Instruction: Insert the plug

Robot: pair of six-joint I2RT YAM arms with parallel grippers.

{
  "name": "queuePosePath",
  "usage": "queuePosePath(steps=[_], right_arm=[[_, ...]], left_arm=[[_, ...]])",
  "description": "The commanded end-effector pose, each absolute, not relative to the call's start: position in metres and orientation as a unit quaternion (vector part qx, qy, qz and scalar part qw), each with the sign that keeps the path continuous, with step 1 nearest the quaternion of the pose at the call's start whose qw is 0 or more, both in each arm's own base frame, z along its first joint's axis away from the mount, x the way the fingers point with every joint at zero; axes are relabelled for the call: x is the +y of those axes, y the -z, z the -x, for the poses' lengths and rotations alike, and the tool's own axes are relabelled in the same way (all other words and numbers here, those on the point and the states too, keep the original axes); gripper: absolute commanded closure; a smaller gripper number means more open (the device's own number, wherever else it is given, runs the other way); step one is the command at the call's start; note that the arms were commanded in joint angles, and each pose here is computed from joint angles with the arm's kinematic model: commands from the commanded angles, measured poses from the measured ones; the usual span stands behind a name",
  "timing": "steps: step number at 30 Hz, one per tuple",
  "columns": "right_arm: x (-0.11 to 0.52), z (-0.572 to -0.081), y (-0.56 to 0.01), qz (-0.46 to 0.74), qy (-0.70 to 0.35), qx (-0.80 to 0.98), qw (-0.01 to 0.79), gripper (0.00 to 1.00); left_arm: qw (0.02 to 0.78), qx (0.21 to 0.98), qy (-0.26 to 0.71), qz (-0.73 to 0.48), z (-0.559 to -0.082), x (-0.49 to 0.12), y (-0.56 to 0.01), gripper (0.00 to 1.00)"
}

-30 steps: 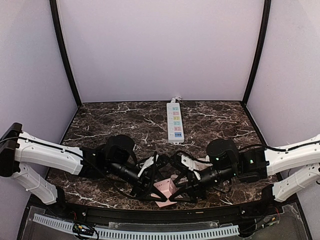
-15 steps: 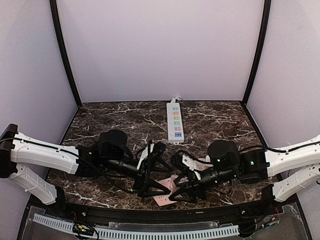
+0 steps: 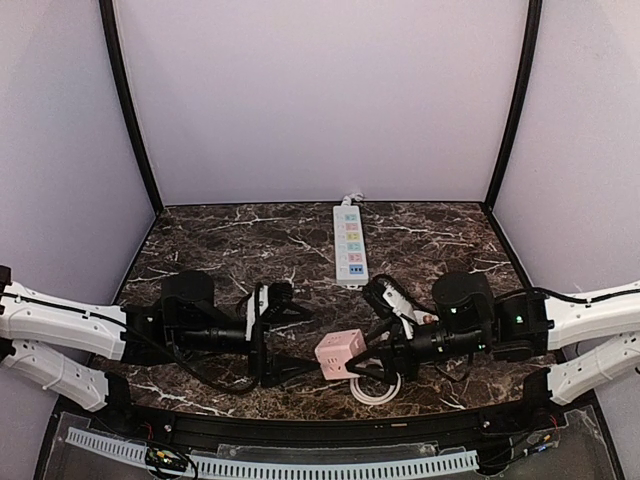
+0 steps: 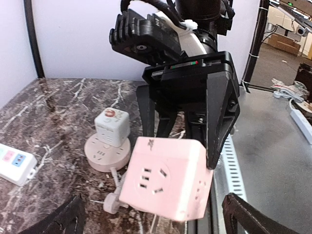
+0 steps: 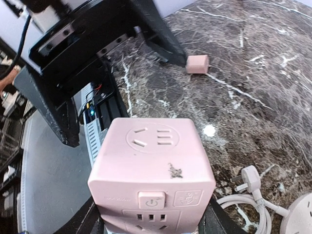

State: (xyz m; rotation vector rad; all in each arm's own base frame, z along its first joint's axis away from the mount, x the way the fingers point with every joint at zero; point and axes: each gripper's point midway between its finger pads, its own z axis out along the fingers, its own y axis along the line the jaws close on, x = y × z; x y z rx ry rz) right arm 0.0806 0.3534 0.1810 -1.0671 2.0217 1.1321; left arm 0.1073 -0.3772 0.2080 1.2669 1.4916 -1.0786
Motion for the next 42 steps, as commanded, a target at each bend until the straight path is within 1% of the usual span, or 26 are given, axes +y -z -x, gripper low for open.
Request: queuePosePath(steps=[1, 3, 10, 14, 20, 28, 33, 37, 42], right_arm=[[0.341, -0.11, -0.189, 0.317, -0.417, 0.793, 0.312, 0.73], [0.339, -0.115, -0.191, 0.299, -0.416, 0.8, 0.312, 0.73], [0.339, -0.118, -0.193, 0.284, -0.417, 0.808, 0.304, 0.72], [0.339, -0.118, -0.193, 0.281, -0.416, 0.811, 0.301, 0.72], [0.341, -0.122, -0.192, 0.268, -0.414, 0.816, 0.302, 0.72], [0.343, -0.122, -0.195, 0.262, -0.422, 0.815, 0.299, 0.72], [0.343, -0.121, -0.195, 0.26, -0.425, 0.815, 0.296, 0.72], [0.344, -0.12, -0.196, 0.261, -0.429, 0.813, 0.294, 0.72], [0.346, -0.119, -0.202, 0.259, -0.439, 0.808, 0.295, 0.71]], left_arm=[[0.541, 0.57, 0.339, -0.517, -0.133, -0.36, -0.208, 0.01], [0.563, 0.551, 0.316, -0.529, -0.136, -0.359, -0.206, 0.01], [0.592, 0.495, 0.268, -0.577, -0.135, -0.373, -0.206, 0.01], [0.591, 0.475, 0.255, -0.6, -0.13, -0.385, -0.203, 0.01], [0.59, 0.466, 0.23, -0.618, -0.124, -0.4, -0.195, 0.02], [0.585, 0.476, 0.193, -0.628, -0.13, -0.416, -0.18, 0.09], [0.605, 0.479, 0.163, -0.615, -0.14, -0.421, -0.181, 0.17], [0.61, 0.477, 0.151, -0.615, -0.143, -0.424, -0.181, 0.19], [0.607, 0.476, 0.146, -0.619, -0.144, -0.428, -0.177, 0.23]])
